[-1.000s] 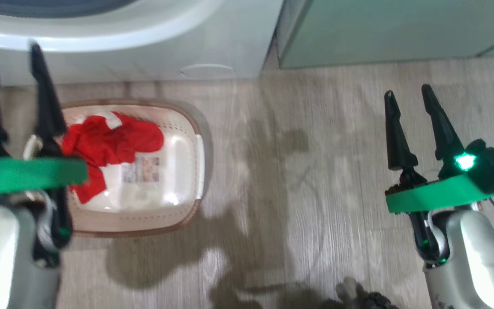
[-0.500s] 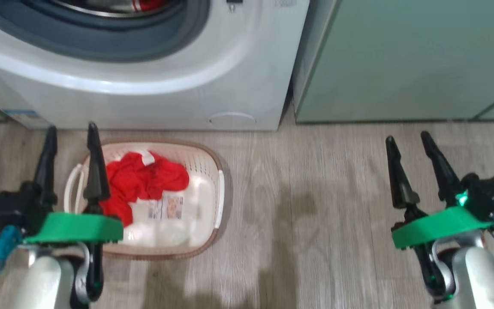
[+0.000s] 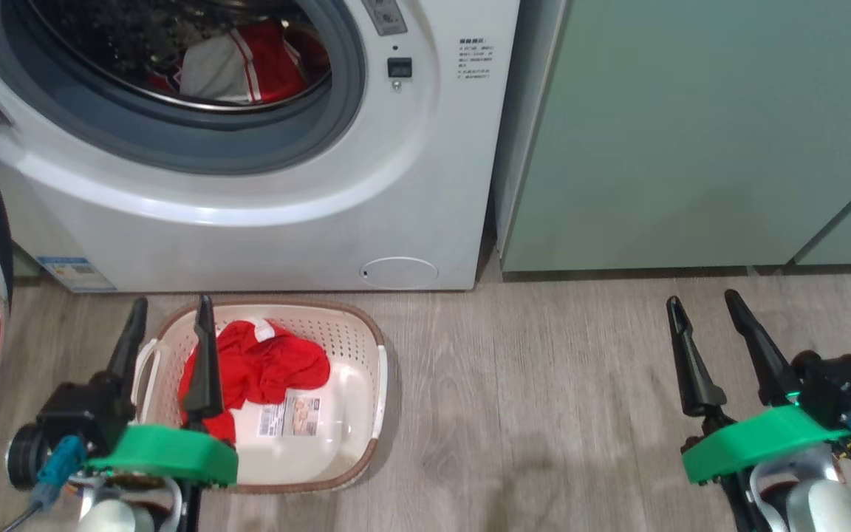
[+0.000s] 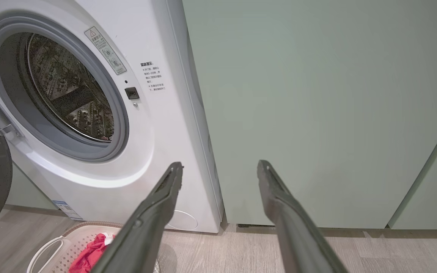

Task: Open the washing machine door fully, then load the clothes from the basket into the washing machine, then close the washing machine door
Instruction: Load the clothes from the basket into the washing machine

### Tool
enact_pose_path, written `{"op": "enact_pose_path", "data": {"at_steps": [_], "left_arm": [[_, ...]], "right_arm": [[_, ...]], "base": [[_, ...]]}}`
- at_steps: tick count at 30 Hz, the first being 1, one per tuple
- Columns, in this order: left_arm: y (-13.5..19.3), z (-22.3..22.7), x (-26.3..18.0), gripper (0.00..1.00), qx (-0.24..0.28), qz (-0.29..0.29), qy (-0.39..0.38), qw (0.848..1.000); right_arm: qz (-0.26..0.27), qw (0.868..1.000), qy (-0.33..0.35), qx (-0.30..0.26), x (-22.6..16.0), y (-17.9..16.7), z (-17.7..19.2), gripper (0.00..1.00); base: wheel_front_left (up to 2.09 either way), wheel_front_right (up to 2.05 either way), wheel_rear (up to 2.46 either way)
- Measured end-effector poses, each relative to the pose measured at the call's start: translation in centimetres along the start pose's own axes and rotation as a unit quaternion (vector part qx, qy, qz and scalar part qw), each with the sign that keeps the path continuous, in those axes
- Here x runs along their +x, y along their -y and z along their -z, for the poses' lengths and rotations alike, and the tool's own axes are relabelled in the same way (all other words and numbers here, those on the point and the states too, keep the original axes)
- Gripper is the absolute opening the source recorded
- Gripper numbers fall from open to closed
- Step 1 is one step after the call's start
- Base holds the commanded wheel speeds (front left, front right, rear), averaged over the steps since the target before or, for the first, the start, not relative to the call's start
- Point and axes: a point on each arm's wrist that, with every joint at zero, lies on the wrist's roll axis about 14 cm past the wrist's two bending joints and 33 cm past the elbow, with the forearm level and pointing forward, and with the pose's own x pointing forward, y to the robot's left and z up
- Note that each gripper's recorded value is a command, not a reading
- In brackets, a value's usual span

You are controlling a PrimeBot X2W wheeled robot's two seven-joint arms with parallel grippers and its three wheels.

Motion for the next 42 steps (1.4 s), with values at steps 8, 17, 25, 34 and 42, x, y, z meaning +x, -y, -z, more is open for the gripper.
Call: {"op": "enact_pose_path", "data": {"at_steps": [8, 17, 25, 34, 42], "left_arm": [[0.4, 0.1, -0.7, 1.00, 0.006, 0.009, -0.012, 1.000], [0.2, 0.4, -0.9, 1.00, 0.009, 0.008, -0.018, 1.000], [0.0, 0.4, -1.0, 1.00, 0.010, 0.005, -0.018, 1.000], [-0.3, 0.9, -1.1, 1.00, 0.013, -0.001, -0.027, 1.000], [0.2, 2.7, 3.0, 1.00, 0.020, 0.021, -0.050, 0.998]], "right_arm": [[0.004, 1.000, 0.004, -0.001, -0.8, 0.2, -0.6, 1.00], [0.001, 1.000, 0.008, -0.001, -0.6, 0.1, -0.8, 1.00], [-0.001, 1.000, 0.008, -0.001, -0.5, -0.1, -0.8, 1.00], [-0.004, 1.000, 0.007, 0.002, -0.1, -0.3, -0.7, 1.00], [-0.004, 1.000, -0.011, 0.002, 1.1, -0.2, 0.6, 1.00]], "base": [[0.00, 0.00, 0.00], [0.00, 0.00, 0.00], [0.00, 0.00, 0.00], [0.00, 0.00, 0.00], [0.00, 0.00, 0.00]]}}
